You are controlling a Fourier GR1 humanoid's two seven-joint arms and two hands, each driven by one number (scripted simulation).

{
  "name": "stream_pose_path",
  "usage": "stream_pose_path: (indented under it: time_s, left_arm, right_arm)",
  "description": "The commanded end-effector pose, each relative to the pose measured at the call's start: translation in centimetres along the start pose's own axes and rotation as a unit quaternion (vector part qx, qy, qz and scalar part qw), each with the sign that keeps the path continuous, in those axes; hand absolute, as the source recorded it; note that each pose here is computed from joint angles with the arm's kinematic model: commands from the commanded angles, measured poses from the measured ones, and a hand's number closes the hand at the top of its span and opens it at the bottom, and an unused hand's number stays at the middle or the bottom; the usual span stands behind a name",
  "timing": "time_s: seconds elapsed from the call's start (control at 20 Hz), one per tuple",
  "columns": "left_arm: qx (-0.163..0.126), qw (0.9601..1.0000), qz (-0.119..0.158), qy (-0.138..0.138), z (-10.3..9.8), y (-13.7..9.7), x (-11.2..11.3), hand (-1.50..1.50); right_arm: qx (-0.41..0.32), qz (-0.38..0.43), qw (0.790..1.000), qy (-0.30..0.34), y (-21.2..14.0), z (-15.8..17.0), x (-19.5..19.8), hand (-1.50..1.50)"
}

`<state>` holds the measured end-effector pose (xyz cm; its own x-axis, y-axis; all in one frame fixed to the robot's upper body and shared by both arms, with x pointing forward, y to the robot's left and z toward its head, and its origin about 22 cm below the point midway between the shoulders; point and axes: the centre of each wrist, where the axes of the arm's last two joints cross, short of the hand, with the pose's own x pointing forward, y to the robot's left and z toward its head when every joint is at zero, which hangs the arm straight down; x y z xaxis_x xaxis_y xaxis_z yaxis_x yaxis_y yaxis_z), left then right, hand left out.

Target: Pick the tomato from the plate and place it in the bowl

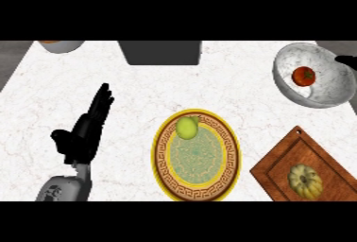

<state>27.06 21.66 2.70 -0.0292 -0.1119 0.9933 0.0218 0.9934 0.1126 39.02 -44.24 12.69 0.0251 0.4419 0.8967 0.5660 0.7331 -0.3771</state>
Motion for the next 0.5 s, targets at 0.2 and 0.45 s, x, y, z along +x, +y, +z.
stream_pose_path:
  time_s: [0.2, 0.45]
  left_arm:
    - [0.002, 1.0000, 0.000, -0.001, -0.3, 0.1, 0.5, 0.00]
    - [0.000, 1.0000, 0.002, 0.003, -0.6, -0.9, 1.2, 0.00]
  right_arm:
    - [0.028, -0.061, 0.998, 0.006, -5.3, 2.5, -4.6, -1.50]
    - [0.060, -0.080, 0.995, -0.004, -3.9, 4.2, -5.6, -1.50]
